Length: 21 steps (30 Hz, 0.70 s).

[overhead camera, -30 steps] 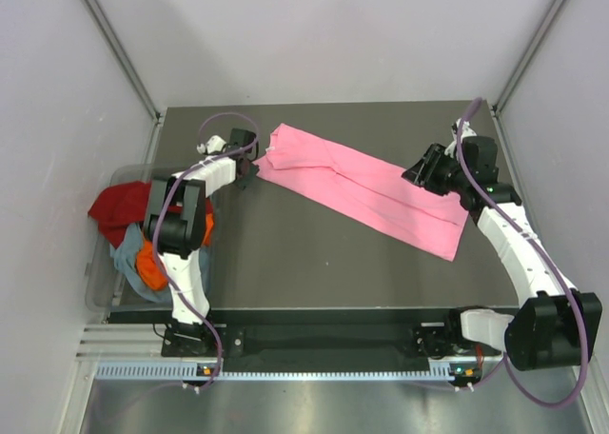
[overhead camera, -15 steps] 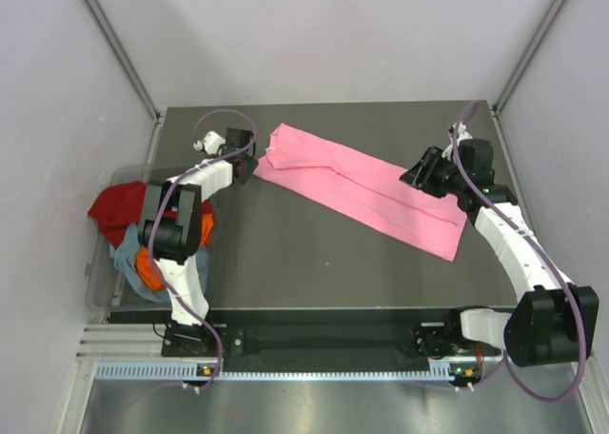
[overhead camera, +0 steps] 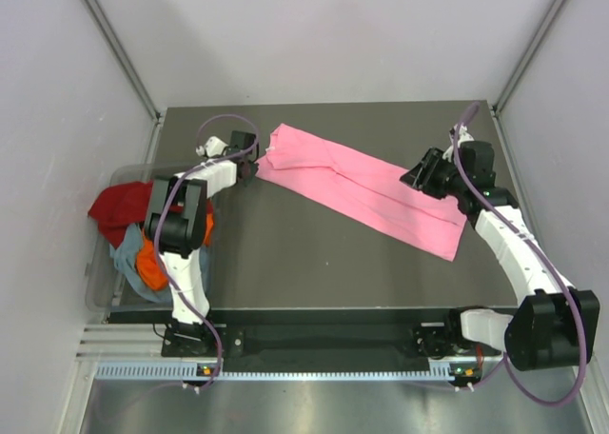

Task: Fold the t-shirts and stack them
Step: Fold the tshirt

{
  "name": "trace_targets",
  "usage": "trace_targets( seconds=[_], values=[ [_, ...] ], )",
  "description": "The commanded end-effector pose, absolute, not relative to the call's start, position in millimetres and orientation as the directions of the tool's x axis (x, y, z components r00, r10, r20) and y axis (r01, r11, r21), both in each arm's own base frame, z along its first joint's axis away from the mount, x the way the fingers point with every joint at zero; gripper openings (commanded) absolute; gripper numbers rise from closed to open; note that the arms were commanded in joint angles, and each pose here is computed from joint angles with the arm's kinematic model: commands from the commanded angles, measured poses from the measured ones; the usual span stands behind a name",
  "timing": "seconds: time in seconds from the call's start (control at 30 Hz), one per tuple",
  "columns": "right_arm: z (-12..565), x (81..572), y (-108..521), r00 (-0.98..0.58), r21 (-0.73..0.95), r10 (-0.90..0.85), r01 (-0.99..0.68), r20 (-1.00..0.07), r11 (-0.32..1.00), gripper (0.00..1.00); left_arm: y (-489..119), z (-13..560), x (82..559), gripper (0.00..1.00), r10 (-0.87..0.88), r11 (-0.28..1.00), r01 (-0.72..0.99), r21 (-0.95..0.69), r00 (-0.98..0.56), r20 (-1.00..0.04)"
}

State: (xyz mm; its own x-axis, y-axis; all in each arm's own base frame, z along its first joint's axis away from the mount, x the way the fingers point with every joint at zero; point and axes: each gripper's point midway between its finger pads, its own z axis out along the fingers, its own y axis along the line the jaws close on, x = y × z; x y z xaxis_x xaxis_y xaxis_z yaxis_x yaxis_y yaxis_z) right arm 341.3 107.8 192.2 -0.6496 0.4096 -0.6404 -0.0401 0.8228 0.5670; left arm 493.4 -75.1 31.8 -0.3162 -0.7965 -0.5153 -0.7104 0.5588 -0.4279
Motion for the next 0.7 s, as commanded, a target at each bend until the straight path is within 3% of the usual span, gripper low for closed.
trace_targets(
  seconds=[0.0, 0.27, 0.5, 0.67],
  values=[
    [216, 347, 109, -0.586, 0.562, 0.411, -0.093, -0.698, 0.822, 0.45, -69, 13, 491, 0.24, -0.777, 0.569, -0.738, -0.363, -0.337, -0.533],
    [213, 347, 108, -0.587, 0.559, 0.412, -0.085, -0.697, 0.825, 0.45, -68, 20, 490, 0.25, -0.767, 0.58, -0.729, -0.364, -0.339, -0.545],
    [206, 358, 104, -0.59, 0.54, 0.404, -0.065, -0.699, 0.839, 0.45, -73, 84, 492, 0.32, -0.789, 0.567, -0.655, -0.499, -0.257, -0.558],
    [204, 360, 108, -0.596, 0.555, 0.413, -0.068, -0.689, 0.829, 0.45, -79, 95, 498, 0.38, -0.808, 0.555, -0.597, -0.58, -0.219, -0.547]
  ],
)
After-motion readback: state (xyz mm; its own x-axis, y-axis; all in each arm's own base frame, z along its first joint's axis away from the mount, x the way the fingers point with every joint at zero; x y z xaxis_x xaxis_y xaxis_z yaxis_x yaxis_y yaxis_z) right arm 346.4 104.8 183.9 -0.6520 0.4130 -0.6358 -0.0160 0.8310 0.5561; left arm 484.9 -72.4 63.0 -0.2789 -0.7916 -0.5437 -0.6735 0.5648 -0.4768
